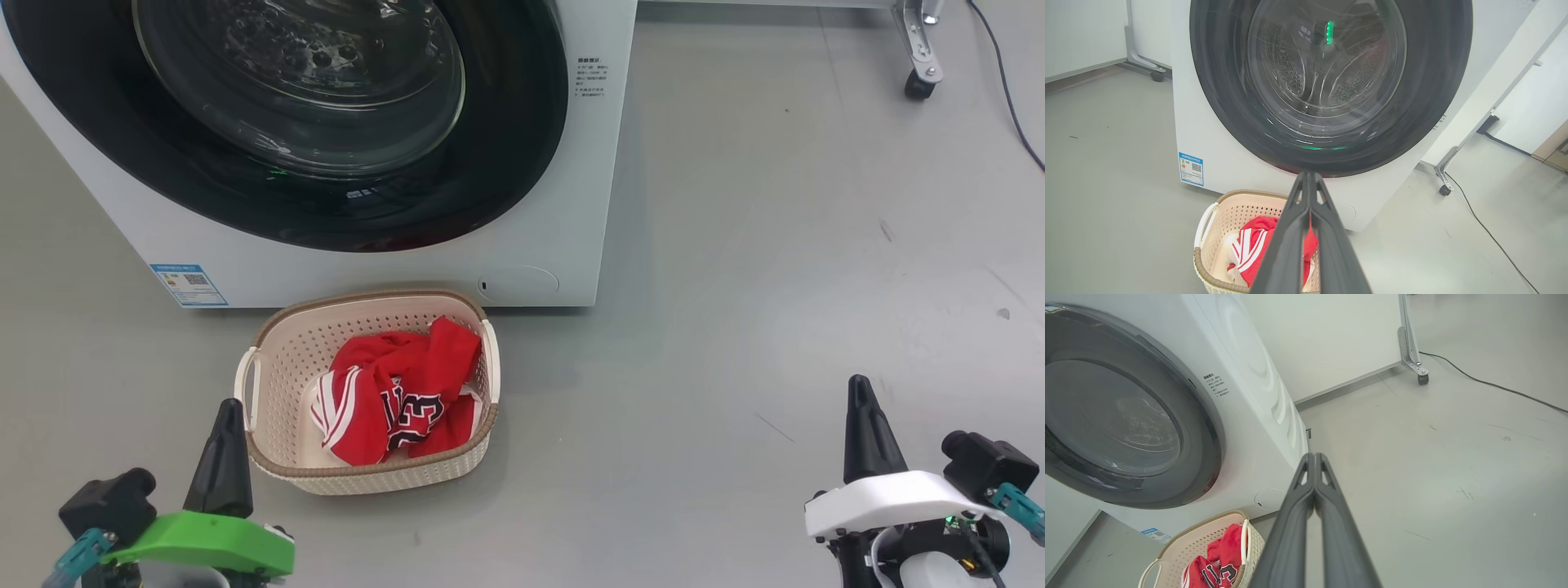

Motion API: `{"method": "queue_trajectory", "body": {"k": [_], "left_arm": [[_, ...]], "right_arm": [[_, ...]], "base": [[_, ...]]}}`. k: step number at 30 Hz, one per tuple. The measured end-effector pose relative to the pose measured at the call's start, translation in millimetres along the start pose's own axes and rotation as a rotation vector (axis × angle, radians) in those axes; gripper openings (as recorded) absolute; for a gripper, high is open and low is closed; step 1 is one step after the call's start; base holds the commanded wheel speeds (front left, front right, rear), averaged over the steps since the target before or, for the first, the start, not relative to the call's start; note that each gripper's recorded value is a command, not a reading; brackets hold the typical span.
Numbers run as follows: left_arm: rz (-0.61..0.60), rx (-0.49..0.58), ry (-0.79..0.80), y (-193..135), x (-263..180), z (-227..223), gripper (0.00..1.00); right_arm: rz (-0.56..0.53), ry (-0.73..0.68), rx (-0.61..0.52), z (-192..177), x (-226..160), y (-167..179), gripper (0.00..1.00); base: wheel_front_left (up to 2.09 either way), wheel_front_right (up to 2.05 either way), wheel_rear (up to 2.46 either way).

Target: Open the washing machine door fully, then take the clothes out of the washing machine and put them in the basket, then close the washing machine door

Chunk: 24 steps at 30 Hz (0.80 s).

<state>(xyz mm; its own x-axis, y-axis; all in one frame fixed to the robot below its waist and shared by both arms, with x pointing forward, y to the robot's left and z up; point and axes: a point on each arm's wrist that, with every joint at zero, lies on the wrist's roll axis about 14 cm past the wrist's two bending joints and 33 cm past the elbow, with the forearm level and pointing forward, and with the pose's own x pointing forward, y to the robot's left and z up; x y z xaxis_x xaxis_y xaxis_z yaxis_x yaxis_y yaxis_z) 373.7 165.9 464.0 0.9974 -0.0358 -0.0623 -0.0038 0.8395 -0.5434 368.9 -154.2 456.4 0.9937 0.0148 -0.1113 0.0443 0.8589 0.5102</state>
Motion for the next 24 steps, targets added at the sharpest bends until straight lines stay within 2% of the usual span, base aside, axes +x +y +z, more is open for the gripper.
{"method": "queue_trajectory", "body": {"k": [24], "left_arm": [[0.045, -0.289, 0.008, 7.1, -1.4, 4.4, 0.00]], "right_arm": [[-0.059, 0.021, 0.291, 5.8, -2.5, -17.3, 0.00]], "base": [[0.00, 0.00, 0.00]]}}
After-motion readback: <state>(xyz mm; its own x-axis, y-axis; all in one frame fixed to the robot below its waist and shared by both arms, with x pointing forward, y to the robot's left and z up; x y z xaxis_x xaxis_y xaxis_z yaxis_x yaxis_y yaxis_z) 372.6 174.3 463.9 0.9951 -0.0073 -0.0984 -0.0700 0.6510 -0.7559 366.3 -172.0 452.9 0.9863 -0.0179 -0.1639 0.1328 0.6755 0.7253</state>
